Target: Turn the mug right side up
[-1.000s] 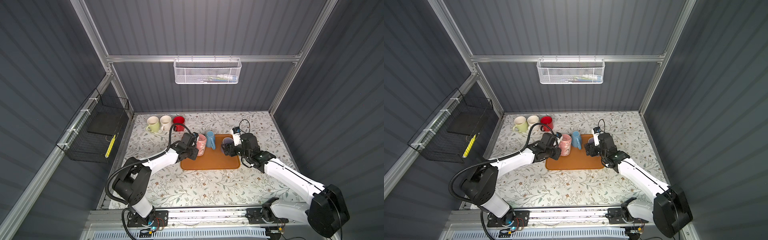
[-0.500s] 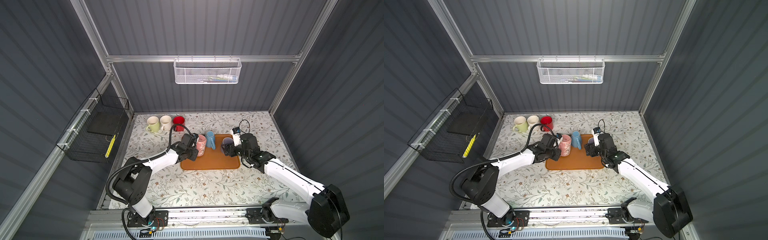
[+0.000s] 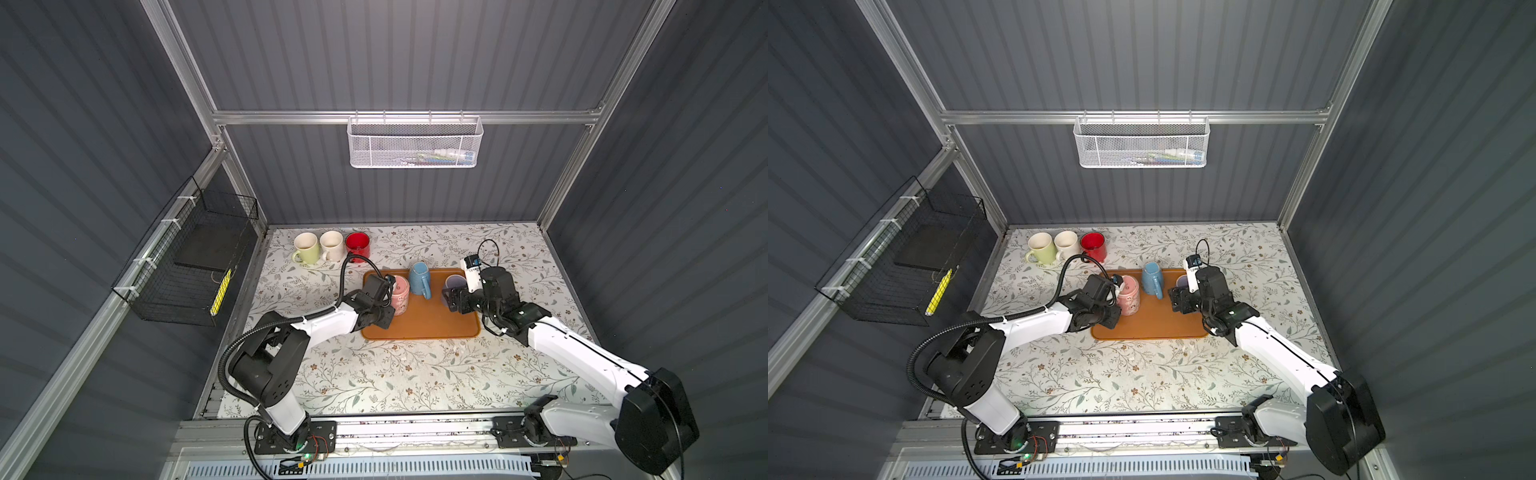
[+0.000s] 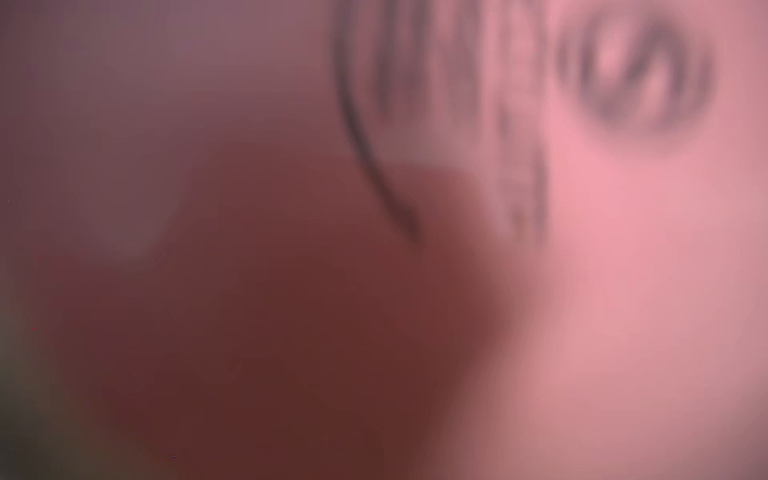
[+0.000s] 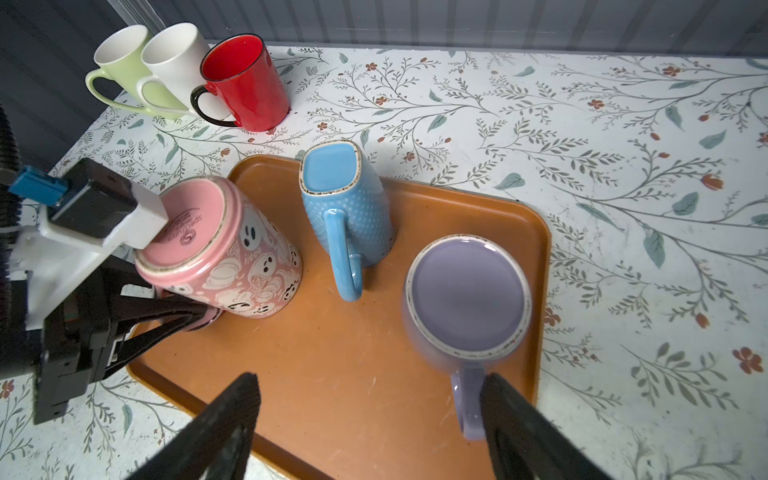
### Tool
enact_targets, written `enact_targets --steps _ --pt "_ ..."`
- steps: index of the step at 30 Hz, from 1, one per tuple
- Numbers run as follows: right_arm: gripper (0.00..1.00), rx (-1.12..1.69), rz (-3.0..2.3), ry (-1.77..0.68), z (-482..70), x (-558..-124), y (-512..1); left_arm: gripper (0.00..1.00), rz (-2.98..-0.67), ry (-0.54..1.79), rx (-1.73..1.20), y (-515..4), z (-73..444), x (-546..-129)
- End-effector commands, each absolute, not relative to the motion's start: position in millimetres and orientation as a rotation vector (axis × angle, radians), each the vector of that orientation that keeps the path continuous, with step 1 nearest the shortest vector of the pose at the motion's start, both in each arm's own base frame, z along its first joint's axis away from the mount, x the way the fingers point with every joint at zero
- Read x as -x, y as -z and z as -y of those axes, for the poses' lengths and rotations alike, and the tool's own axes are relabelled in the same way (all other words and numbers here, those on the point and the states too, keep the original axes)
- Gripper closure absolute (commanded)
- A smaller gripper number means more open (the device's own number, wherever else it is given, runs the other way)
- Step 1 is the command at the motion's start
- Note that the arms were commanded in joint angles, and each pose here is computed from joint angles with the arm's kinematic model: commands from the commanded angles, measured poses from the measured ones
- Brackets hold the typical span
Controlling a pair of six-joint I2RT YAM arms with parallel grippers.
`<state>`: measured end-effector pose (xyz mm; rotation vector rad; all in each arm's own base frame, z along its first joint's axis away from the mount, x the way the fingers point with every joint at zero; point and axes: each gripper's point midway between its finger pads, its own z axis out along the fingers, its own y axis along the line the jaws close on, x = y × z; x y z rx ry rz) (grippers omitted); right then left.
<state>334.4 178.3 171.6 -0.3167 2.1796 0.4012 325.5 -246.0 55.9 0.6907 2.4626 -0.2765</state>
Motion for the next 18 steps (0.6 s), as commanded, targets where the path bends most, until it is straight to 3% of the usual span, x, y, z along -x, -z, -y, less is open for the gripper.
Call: enact_targets --steps 1,6,18 --pt "0.15 0.301 -2.188 -0.39 -176 -337 -168 0.67 -2.499 0.241 -0.695 -45 239 -319" --pt "0.15 0.302 -2.189 -0.391 -177 -337 -168 0.62 -2.518 0.238 -0.722 -42 238 -314" --pt "0.15 0.298 -2.192 -0.397 -177 -338 -165 0.61 -2.552 0.206 -0.798 -29 231 -304"
